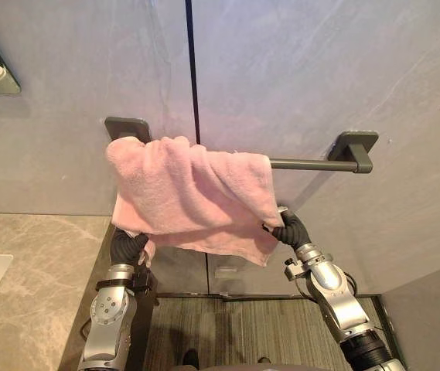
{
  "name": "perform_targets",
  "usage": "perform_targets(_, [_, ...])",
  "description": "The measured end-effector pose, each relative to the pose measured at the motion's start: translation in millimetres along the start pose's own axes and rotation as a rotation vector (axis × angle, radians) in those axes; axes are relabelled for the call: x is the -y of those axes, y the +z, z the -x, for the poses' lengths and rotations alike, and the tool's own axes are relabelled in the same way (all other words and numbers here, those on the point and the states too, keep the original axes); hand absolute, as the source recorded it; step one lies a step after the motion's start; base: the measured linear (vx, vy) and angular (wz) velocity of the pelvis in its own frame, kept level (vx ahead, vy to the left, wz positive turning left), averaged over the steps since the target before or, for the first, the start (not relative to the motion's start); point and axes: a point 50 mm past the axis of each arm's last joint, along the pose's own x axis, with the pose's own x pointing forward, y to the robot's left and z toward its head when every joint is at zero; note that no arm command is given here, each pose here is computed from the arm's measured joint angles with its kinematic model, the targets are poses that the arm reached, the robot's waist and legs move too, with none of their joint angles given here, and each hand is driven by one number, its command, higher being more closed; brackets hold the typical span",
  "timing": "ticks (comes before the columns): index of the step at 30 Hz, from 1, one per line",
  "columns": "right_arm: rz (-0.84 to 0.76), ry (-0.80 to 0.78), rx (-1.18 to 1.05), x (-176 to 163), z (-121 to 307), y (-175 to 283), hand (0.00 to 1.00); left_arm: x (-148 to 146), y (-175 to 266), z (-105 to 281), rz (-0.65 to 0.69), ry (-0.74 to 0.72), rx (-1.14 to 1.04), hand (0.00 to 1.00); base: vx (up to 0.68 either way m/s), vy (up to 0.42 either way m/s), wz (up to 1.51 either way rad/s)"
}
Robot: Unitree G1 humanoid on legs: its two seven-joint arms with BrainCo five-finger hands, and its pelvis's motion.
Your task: Organize washtable
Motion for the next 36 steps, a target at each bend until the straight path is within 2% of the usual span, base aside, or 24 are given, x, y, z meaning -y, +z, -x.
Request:
perform_targets(18, [-0.018,-0.134,0.06,21.8,4.7,10.1,1.0,13.3,8.2,0.0,0.062,-0.036,0.045,1.0,0.0,0.0,0.0])
perform_targets(36, [-0.019,-0.169,0.051,26.7,5.8,7.6,1.0,16.9,7.5,0.3,0.081,-0.058,0.042,1.0,0.0,0.0,0.0])
